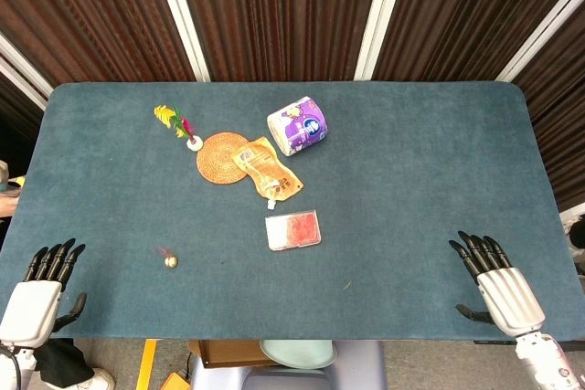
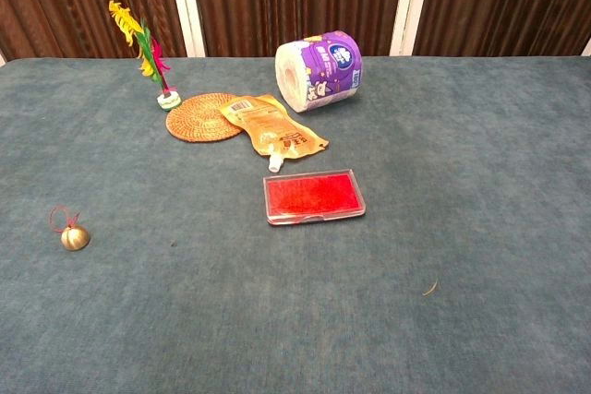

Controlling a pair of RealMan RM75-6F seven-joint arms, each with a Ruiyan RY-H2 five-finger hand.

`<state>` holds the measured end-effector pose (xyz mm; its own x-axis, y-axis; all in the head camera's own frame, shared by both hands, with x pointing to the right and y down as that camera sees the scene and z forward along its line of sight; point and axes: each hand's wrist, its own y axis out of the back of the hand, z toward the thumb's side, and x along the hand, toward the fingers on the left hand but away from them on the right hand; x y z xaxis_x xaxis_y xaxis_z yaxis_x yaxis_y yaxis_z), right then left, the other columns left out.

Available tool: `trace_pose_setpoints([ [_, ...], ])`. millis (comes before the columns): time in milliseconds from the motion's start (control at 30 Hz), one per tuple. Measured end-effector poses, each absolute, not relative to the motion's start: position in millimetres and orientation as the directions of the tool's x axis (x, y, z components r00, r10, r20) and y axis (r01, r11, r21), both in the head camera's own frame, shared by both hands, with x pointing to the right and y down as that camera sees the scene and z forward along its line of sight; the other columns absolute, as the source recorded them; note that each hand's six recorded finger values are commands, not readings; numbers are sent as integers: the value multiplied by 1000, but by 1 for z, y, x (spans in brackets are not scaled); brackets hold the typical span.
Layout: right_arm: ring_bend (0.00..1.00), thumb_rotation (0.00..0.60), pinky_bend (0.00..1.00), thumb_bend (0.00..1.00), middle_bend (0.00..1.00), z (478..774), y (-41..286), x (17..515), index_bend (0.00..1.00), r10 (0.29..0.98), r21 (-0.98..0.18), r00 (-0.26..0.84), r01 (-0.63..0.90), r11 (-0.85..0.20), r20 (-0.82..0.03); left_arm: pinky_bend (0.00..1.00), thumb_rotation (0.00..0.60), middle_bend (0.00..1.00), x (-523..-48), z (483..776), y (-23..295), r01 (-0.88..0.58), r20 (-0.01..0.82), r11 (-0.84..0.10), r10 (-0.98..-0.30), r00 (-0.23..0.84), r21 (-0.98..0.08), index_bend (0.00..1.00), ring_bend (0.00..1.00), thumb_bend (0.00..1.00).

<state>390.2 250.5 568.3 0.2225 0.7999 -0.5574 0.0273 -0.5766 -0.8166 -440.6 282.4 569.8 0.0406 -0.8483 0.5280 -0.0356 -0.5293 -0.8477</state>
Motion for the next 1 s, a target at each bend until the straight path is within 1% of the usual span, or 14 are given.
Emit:
trace_pose_setpoints([
  [133, 0, 600, 0, 178, 0, 566, 252, 389, 0, 801, -818, 231, 31, -574, -553, 35, 600, 0, -437, 573, 284, -32, 539, -541, -841, 56, -840, 1, 0, 424],
  [200, 0, 600, 0, 177, 0, 566, 254, 389, 0, 797, -815, 237, 37, -578, -555, 62, 600, 0, -432, 578, 286, -35, 556, -559, -828, 75, -828, 0, 0, 423],
  [233, 0, 600, 0, 177, 0, 565, 255, 388, 0, 796, -814, 241, 39, -580, -555, 105, 600, 4, -429, 581, 286, -41, 562, -567, -822, 87, -823, 3, 10, 424],
  [300, 0, 600, 0, 177, 0, 565, 256, 387, 0, 793, -814, 251, 36, -580, -555, 232, 600, 68, -420, 588, 285, -67, 565, -574, -817, 118, -816, 27, 82, 423],
  [367, 0, 600, 0, 177, 0, 565, 257, 388, 0, 792, -813, 254, 34, -581, -555, 445, 600, 258, -409, 596, 280, -91, 552, -567, -820, 151, -819, 85, 275, 422],
  [400, 0, 600, 0, 177, 0, 566, 256, 388, 0, 792, -812, 254, 36, -582, -556, 567, 600, 378, -403, 600, 278, -100, 543, -561, -824, 165, -821, 119, 405, 423],
  [433, 0, 600, 0, 178, 0, 566, 256, 388, 0, 791, -812, 254, 38, -583, -556, 716, 600, 528, -398, 604, 276, -110, 534, -556, -827, 179, -824, 170, 571, 430],
  [467, 0, 600, 0, 177, 0, 566, 256, 387, 0, 791, -812, 255, 39, -583, -556, 824, 600, 637, -388, 613, 272, -129, 524, -553, -828, 200, -824, 214, 697, 440],
  [500, 0, 600, 0, 177, 0, 566, 255, 387, 0, 791, -812, 257, 39, -583, -555, 912, 600, 725, -384, 616, 272, -137, 524, -555, -826, 209, -820, 254, 796, 451],
  [533, 0, 600, 0, 177, 0, 566, 255, 386, 0, 790, -811, 258, 39, -584, -556, 970, 600, 800, -378, 622, 271, -150, 528, -563, -820, 221, -813, 290, 874, 461],
  [600, 0, 600, 0, 177, 0, 568, 255, 386, 0, 787, -808, 260, 37, -588, -560, 996, 600, 866, -368, 634, 268, -167, 547, -591, -800, 244, -789, 319, 937, 465],
  [767, 0, 600, 0, 178, 0, 570, 255, 384, 0, 780, -803, 265, 35, -595, -567, 1000, 600, 992, -351, 659, 259, -180, 571, -624, -775, 272, -761, 407, 1000, 464],
  [900, 0, 600, 0, 177, 0, 574, 253, 383, 0, 773, -795, 265, 35, -606, -577, 1000, 600, 1000, -341, 679, 252, -168, 562, -613, -782, 270, -772, 426, 1000, 465],
  [1000, 0, 600, 0, 177, 0, 574, 252, 383, 0, 772, -794, 263, 36, -607, -578, 1000, 600, 1000, -332, 695, 246, -170, 554, -604, -789, 265, -778, 481, 1000, 464],
])
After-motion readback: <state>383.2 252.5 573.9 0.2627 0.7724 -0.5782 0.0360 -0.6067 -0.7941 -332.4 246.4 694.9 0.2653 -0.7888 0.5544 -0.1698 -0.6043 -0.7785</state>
